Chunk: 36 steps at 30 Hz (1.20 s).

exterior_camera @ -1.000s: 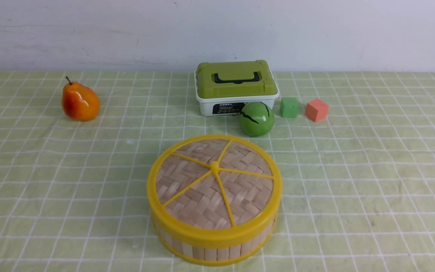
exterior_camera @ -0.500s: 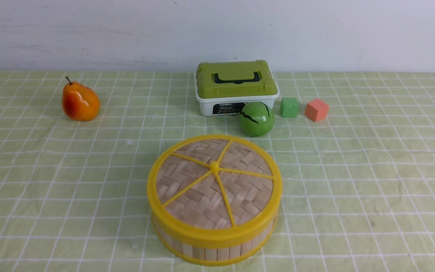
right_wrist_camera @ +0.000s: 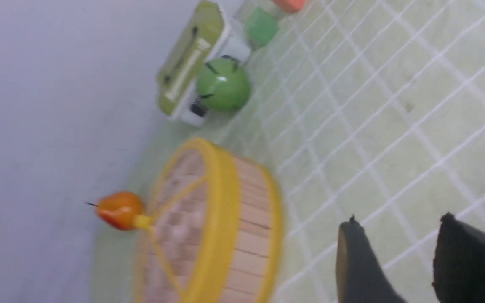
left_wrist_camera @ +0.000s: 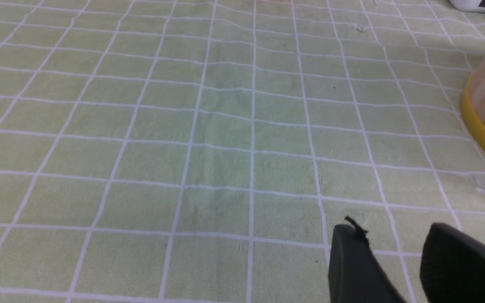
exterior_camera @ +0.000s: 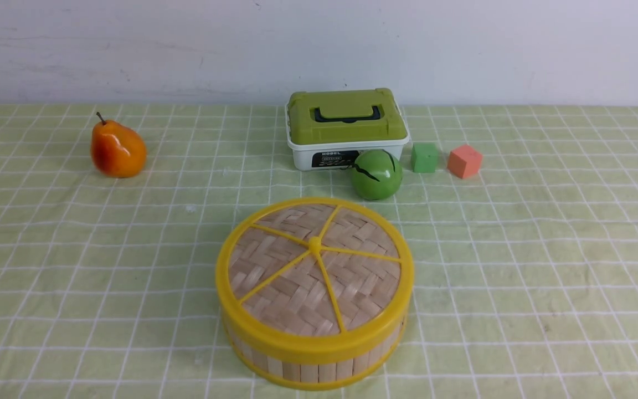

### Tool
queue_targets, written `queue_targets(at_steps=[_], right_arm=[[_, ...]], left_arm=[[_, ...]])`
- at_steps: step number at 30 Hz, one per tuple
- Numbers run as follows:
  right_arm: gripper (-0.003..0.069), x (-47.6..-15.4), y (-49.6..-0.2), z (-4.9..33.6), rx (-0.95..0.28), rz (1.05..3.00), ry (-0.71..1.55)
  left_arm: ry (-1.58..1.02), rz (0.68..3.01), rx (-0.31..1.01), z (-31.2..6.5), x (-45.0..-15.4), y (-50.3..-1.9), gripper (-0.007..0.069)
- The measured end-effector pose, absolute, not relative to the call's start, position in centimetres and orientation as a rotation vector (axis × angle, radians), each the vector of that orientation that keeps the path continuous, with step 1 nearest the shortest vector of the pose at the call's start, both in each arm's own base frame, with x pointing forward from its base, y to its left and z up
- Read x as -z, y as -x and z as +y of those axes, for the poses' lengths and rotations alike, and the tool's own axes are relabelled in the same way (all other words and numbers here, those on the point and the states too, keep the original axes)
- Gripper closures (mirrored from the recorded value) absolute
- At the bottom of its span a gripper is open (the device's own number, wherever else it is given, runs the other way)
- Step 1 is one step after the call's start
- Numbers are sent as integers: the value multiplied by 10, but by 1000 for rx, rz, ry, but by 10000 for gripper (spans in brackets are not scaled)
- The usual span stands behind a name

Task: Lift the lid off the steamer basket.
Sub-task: Use the right arm to lift the lid of the steamer

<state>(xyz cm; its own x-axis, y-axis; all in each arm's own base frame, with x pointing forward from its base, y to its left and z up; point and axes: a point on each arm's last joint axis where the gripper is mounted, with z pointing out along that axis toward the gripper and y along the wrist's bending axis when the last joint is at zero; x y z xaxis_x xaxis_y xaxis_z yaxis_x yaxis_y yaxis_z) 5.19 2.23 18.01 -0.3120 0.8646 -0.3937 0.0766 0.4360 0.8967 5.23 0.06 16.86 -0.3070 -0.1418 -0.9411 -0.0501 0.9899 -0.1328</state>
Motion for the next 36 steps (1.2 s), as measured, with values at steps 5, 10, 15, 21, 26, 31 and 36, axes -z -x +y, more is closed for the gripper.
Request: queue_targets(at_steps=[5, 10, 15, 21, 26, 31, 36], right_arm=[[417, -184, -53, 20, -1017, 1645, -831], [417, -187, -54, 16, -878, 1630, -702], [472, -222, -51, 20, -709, 1702, -432], [671, -318, -77, 21, -334, 2001, -17], [680, -368, -122, 20, -174, 2247, 247], [669, -395, -167, 37, -233, 2371, 506], [664, -409, -216, 79, -264, 2392, 766]], left_arm=[[139, 1883, 91, 1, -169, -52, 386], [139, 1883, 91, 1, -169, -52, 386], [139, 1883, 91, 1, -169, -52, 386], [139, 1883, 91, 1, -169, -52, 386], [139, 1883, 91, 1, -169, -52, 386], [139, 1883, 91, 1, -169, -52, 386], [139, 1883, 91, 1, -169, -52, 386]])
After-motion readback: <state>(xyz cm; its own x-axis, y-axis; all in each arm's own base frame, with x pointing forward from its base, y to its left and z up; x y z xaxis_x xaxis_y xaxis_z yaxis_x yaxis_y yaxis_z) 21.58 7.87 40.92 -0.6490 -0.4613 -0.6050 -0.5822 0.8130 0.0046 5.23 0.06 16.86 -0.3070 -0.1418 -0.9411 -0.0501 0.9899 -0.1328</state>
